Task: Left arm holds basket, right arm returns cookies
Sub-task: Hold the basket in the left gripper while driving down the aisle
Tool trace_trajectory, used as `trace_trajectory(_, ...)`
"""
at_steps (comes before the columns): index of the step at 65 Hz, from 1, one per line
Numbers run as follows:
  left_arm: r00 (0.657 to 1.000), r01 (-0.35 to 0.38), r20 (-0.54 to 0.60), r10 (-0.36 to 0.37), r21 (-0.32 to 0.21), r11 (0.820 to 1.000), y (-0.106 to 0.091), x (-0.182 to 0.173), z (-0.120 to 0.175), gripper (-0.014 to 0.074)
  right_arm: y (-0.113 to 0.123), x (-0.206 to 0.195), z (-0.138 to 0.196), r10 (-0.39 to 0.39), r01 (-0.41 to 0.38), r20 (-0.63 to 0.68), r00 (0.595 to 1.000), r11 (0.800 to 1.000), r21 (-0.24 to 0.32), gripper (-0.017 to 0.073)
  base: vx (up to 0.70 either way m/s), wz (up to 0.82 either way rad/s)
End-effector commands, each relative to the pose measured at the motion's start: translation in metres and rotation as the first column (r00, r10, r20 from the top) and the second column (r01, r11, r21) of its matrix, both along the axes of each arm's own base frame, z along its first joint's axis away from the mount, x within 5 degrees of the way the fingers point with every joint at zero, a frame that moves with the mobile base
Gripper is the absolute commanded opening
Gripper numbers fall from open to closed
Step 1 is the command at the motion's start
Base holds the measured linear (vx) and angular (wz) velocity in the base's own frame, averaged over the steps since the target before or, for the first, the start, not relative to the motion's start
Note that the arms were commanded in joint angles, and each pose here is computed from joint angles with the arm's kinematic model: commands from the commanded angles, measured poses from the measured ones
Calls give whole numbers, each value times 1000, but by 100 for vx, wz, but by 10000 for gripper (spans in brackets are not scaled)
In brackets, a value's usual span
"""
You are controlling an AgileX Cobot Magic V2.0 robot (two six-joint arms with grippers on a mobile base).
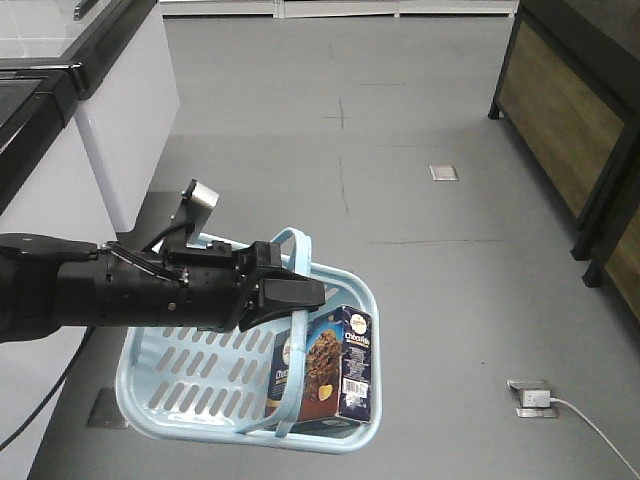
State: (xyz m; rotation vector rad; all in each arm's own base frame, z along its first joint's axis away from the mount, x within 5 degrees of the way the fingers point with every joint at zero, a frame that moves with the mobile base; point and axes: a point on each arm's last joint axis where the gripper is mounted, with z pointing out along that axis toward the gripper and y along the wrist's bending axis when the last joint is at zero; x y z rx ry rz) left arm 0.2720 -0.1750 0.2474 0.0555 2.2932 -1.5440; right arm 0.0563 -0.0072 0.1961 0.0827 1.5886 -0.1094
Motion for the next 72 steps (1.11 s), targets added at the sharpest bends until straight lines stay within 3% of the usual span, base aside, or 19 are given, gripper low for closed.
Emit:
trace_trajectory(1,999,0,48,7,-148,989,-3,-4,33,-3,0,0,2,4,-3,68,998,1000,-26,-6,0,0)
trace_trajectory(72,999,1,48,7,-148,989,-3,-4,33,-3,0,0,2,4,-3,68,998,1000,-25,-6,9,3)
